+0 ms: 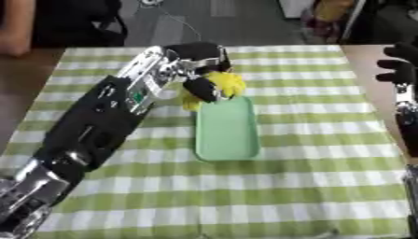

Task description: Pick up objects on the table and place them in the box.

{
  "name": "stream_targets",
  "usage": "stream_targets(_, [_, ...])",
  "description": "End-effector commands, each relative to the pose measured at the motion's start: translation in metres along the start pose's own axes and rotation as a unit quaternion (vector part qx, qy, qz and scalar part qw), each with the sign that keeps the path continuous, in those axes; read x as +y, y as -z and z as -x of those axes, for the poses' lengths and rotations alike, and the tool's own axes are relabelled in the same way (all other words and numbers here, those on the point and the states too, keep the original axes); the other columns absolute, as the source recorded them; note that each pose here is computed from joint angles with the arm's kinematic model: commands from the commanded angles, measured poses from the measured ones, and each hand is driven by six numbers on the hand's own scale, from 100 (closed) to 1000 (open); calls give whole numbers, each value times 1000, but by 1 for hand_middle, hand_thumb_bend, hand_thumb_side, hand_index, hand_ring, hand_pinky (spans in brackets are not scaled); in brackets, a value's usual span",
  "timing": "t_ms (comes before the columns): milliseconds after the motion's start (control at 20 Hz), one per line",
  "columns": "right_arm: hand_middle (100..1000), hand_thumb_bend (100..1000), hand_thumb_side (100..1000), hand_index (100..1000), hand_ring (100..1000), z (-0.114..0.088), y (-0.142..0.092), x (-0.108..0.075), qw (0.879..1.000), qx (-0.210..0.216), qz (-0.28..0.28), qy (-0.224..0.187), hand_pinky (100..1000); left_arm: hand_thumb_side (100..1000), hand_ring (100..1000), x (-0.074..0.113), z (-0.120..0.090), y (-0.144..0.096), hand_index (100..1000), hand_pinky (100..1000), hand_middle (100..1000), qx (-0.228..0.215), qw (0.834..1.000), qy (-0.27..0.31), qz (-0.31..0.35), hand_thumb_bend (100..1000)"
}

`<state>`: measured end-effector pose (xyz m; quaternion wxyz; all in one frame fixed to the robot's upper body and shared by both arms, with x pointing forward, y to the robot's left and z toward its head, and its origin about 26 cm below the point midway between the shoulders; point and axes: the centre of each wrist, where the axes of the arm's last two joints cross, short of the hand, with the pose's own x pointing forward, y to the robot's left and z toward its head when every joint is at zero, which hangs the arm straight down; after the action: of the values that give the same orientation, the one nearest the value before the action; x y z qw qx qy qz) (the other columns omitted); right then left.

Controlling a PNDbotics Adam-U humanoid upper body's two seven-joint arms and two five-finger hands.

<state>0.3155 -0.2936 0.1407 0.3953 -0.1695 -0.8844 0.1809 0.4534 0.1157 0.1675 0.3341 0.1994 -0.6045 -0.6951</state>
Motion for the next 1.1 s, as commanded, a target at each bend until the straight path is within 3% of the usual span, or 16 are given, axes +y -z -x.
stream_targets(50, [776, 100, 840, 880, 752, -8, 9, -2, 1000, -20, 0, 1, 679, 450, 100, -1, -5, 4, 264, 100, 147, -10, 1000, 11, -6, 100])
stream_targets(200, [776, 100, 841, 880, 752, -8, 9, -2, 1000, -21, 0, 2, 679, 597, 128, -10, -6, 7, 407, 100, 307, -20, 1000, 16, -5, 100])
stream_targets(250, [776, 100, 841, 880, 752, -8, 9, -2, 1000, -21, 0, 2, 679, 591, 101, -13, -6, 7, 393, 100, 289, -25, 999, 20, -4, 100])
stream_targets(300, [776, 100, 841, 880, 752, -8, 9, -2, 1000, -21, 0, 2, 679, 691, 359, -16, -6, 8, 531, 231, 454, -29, 999, 23, -3, 349])
stream_targets(350, [776, 100, 841, 880, 752, -8, 9, -2, 1000, -21, 1, 2, 679, 713, 454, -19, -5, 8, 586, 315, 513, -34, 999, 27, 2, 462])
stream_targets(400, [776, 100, 841, 880, 752, -8, 9, -2, 1000, -21, 1, 2, 679, 740, 550, -22, -5, 8, 685, 409, 629, -38, 999, 30, 5, 599])
stream_targets(500, [776, 100, 842, 880, 752, -8, 9, -2, 1000, -20, 1, 2, 679, 769, 670, -26, -3, 8, 766, 499, 759, -45, 998, 37, 11, 734])
stream_targets(600, [776, 100, 841, 880, 752, -8, 9, -2, 1000, -20, 1, 2, 679, 788, 732, -28, -3, 8, 799, 552, 806, -51, 998, 42, 12, 804])
stream_targets(1100, [776, 100, 842, 880, 752, -7, 8, -3, 1000, -19, 2, 1, 679, 797, 790, -31, 0, 8, 820, 629, 851, -57, 997, 52, 13, 808])
